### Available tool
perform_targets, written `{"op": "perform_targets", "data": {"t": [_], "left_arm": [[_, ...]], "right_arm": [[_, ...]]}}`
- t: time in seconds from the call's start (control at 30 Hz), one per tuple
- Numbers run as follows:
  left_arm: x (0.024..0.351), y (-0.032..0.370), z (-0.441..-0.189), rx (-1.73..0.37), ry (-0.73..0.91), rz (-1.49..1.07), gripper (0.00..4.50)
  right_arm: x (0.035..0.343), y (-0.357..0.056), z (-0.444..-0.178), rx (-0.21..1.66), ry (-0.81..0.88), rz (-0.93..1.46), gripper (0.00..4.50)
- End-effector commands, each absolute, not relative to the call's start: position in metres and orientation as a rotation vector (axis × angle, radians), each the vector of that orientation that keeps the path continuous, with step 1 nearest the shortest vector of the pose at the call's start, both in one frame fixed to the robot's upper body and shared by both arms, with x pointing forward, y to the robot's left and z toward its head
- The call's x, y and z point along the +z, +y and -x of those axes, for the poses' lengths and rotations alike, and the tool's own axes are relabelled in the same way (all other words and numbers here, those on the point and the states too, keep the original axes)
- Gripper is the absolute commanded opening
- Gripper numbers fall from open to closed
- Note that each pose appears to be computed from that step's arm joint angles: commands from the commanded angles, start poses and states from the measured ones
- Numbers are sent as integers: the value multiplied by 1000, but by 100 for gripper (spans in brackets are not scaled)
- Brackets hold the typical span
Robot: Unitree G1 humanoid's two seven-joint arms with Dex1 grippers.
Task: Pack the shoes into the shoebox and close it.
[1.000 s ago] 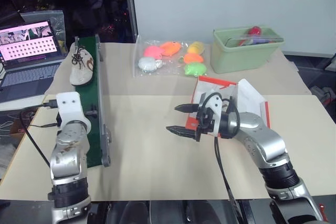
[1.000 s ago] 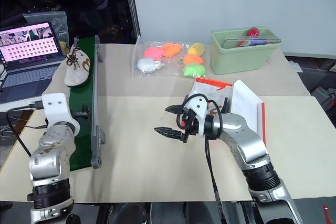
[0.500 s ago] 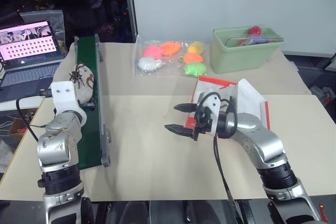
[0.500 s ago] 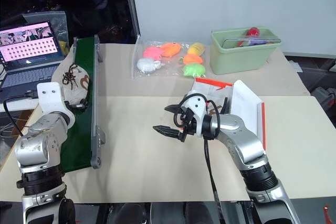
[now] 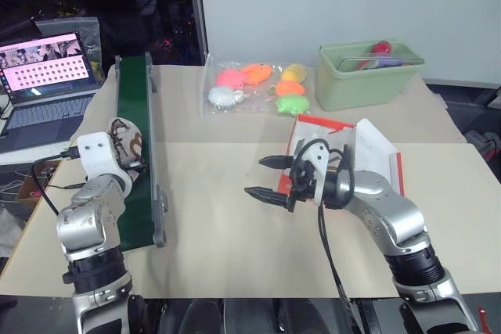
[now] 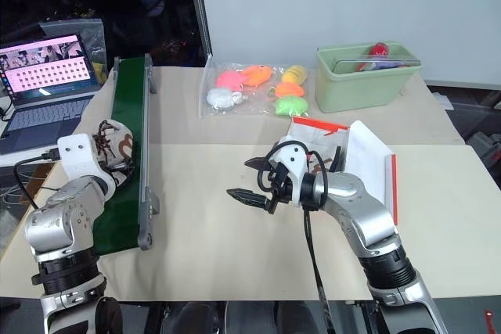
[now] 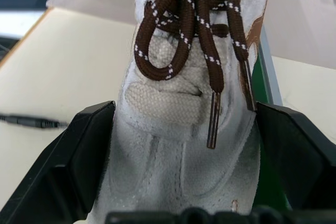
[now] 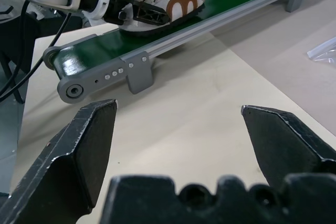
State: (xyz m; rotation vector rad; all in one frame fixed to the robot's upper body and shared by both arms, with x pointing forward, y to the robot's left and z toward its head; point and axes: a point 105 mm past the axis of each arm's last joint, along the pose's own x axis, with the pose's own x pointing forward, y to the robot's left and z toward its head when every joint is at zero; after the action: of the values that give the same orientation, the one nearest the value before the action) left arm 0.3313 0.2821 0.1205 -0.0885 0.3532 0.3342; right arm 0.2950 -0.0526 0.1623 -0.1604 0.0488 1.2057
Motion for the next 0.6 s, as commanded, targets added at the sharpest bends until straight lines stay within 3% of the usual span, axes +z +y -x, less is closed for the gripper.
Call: {"op": "perform_targets", "data": {"t": [0.03, 0.4, 0.6], "left_arm": [[101, 272, -327, 302, 432, 131, 378], [103, 272, -328, 304, 434, 137, 69], [102, 271, -329, 309, 441, 139, 69]], "right_arm": [[179, -52, -293, 1210, -13, 162, 450], [184, -53, -295, 1202, -21, 141, 450], [184, -55, -297, 1187, -19, 136, 450]]}}
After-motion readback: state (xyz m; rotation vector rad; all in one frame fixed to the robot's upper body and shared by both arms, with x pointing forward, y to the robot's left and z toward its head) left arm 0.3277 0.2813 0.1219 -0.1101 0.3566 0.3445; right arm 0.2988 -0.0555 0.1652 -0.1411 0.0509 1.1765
